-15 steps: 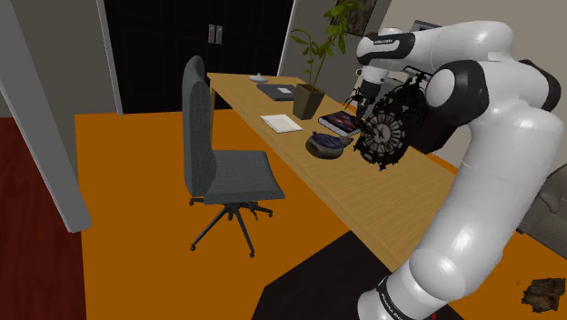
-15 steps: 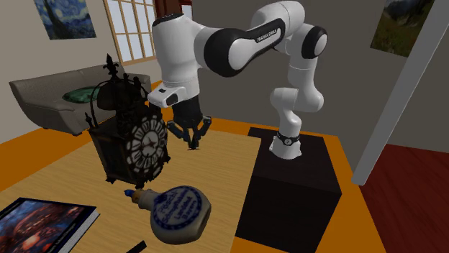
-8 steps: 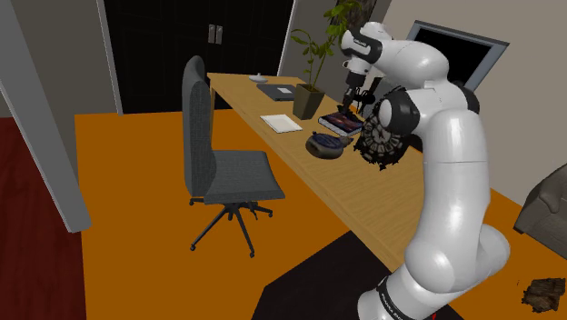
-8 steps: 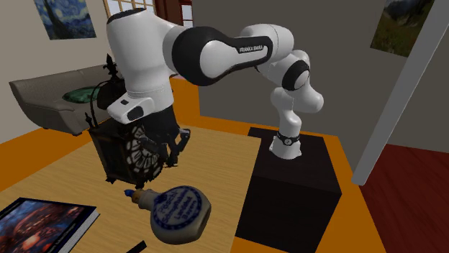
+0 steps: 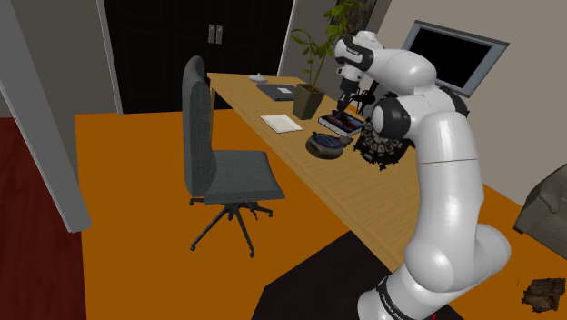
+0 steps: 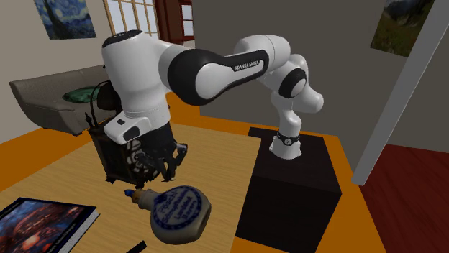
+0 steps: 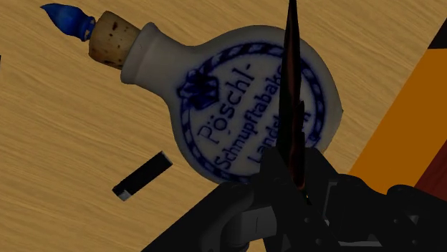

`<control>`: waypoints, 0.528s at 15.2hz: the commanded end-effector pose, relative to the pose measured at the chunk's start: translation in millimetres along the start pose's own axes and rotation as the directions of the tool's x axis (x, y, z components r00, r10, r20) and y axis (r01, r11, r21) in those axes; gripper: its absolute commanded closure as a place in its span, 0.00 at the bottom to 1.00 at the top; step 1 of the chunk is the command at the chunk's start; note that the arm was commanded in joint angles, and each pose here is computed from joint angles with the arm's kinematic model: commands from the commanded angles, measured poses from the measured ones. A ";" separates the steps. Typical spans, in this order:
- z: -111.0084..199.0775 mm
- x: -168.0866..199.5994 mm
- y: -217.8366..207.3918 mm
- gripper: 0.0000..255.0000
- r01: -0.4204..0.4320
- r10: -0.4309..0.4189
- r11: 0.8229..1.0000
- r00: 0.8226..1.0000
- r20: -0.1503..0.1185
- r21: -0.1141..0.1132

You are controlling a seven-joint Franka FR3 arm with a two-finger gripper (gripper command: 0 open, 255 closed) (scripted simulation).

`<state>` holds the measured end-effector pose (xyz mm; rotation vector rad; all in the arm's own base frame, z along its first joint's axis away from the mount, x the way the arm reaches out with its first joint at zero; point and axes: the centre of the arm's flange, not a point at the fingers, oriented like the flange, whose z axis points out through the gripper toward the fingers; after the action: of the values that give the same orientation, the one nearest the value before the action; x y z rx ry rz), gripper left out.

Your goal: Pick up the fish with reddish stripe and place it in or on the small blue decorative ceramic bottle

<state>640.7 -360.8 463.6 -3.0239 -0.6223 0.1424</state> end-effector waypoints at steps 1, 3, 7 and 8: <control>10.8 0.3 -0.3 1.00 0.000 0.000 1.000 1.000 0.000 -0.001; 21.3 1.1 0.4 1.00 0.000 0.000 1.000 1.000 0.000 -0.001; 39.7 2.6 1.6 1.00 0.000 0.000 1.000 1.000 0.000 -0.001; 39.7 2.6 1.6 1.00 0.000 0.000 1.000 1.000 0.000 -0.001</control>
<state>639.9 -360.2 425.1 -3.0237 -0.6227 0.1425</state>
